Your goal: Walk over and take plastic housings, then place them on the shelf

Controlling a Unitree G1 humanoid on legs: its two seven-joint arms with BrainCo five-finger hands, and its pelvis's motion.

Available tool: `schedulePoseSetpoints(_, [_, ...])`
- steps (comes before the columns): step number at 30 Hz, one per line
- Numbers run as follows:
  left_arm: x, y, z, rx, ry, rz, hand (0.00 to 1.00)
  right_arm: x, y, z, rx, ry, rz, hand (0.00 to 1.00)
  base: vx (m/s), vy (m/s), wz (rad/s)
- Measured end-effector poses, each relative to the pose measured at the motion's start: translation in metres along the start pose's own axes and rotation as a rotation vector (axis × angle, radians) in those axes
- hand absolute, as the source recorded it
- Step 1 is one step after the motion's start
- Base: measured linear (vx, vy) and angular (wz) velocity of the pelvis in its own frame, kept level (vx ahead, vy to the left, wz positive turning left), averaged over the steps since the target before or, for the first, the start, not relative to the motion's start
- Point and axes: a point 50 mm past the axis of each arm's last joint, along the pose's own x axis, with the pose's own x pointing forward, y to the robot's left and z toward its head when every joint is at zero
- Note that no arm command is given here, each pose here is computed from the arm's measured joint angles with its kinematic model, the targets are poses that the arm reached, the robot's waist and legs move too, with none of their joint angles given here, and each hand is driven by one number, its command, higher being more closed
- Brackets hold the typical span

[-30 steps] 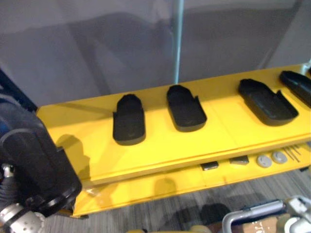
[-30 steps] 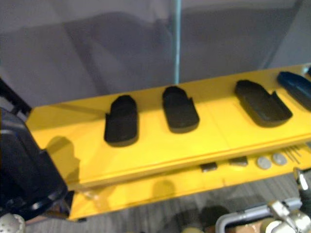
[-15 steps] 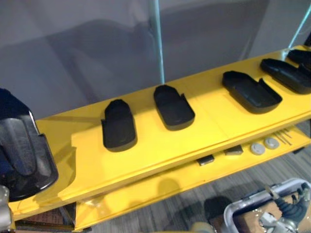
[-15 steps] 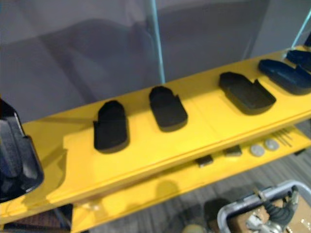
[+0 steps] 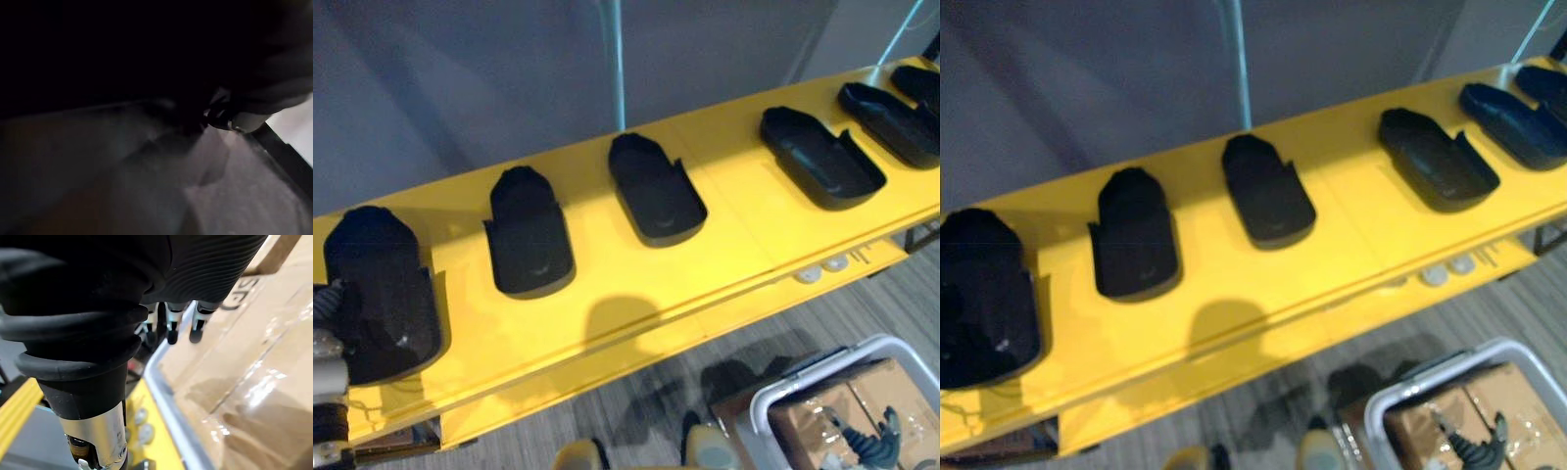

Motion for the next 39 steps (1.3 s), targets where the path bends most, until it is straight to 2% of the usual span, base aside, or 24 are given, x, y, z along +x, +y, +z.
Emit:
schedulePoseSetpoints(3, [0.000, -0.004, -0.009, 0.015, 0.045, -0.006, 1.00, 0.000, 0.001, 0.000, 0.000, 0.001, 0.004, 0.00, -0.02, 0.029, -0.04])
schedulePoseSetpoints(4, [0.000, -0.004, -0.010, 0.014, 0.047, -0.001, 0.00, 0.000, 0.001, -0.001, -0.001, 0.003, 0.004, 0.00, -0.02, 0.011, -0.04])
schedulePoseSetpoints(9, [0.000, -0.001, -0.024, 0.028, 0.111, 0.097, 0.00, 0.000, 0.000, -0.005, 0.020, 0.030, -0.005, 0.00, -0.01, -0.004, -0.06])
schedulePoseSetpoints(15, [0.001, 0.006, -0.015, -0.010, 0.083, 0.252, 0.00, 0.000, -0.003, -0.012, 0.010, 0.059, -0.009, 0.00, -0.01, 0.000, -0.02])
schedulePoseSetpoints(20, [-0.002, 0.023, 0.016, -0.110, -0.040, 0.535, 0.00, -0.001, -0.002, -0.011, 0.021, 0.024, 0.004, 0.00, 0.00, 0.000, 0.00])
schedulePoseSetpoints(25, [-0.018, 0.045, 0.063, -0.428, -0.271, 0.760, 0.00, -0.006, 0.006, -0.011, -0.015, -0.020, -0.014, 0.00, 0.00, -0.005, 0.05])
schedulePoseSetpoints(27, [-0.038, 0.060, 0.092, -0.563, -0.471, 0.861, 0.00, -0.008, 0.013, -0.005, -0.024, -0.075, -0.010, 0.00, 0.01, -0.029, 0.23])
schedulePoseSetpoints(29, [-0.056, 0.069, 0.108, -0.653, -0.623, 0.902, 0.00, -0.010, 0.019, -0.003, -0.038, -0.107, 0.010, 0.00, 0.02, -0.033, 0.14])
schedulePoseSetpoints(31, [-0.072, 0.073, 0.117, -0.709, -0.737, 0.912, 0.00, -0.011, 0.024, 0.002, -0.029, -0.137, 0.025, 0.00, 0.04, -0.040, 0.11])
schedulePoseSetpoints(34, [-0.101, 0.063, 0.108, -0.870, -0.841, 0.866, 0.00, -0.012, 0.029, 0.011, -0.001, -0.186, 0.046, 0.00, 0.06, -0.032, 0.16])
schedulePoseSetpoints(37, [-0.130, 0.033, 0.075, -0.927, -0.821, 0.759, 0.00, -0.017, 0.039, 0.024, 0.036, -0.242, 0.087, 0.00, 0.03, -0.023, 0.35])
schedulePoseSetpoints(39, [-0.149, 0.005, 0.038, -0.919, -0.700, 0.659, 0.00, -0.023, 0.045, 0.026, 0.055, -0.249, 0.108, 0.00, -0.01, -0.036, 0.38])
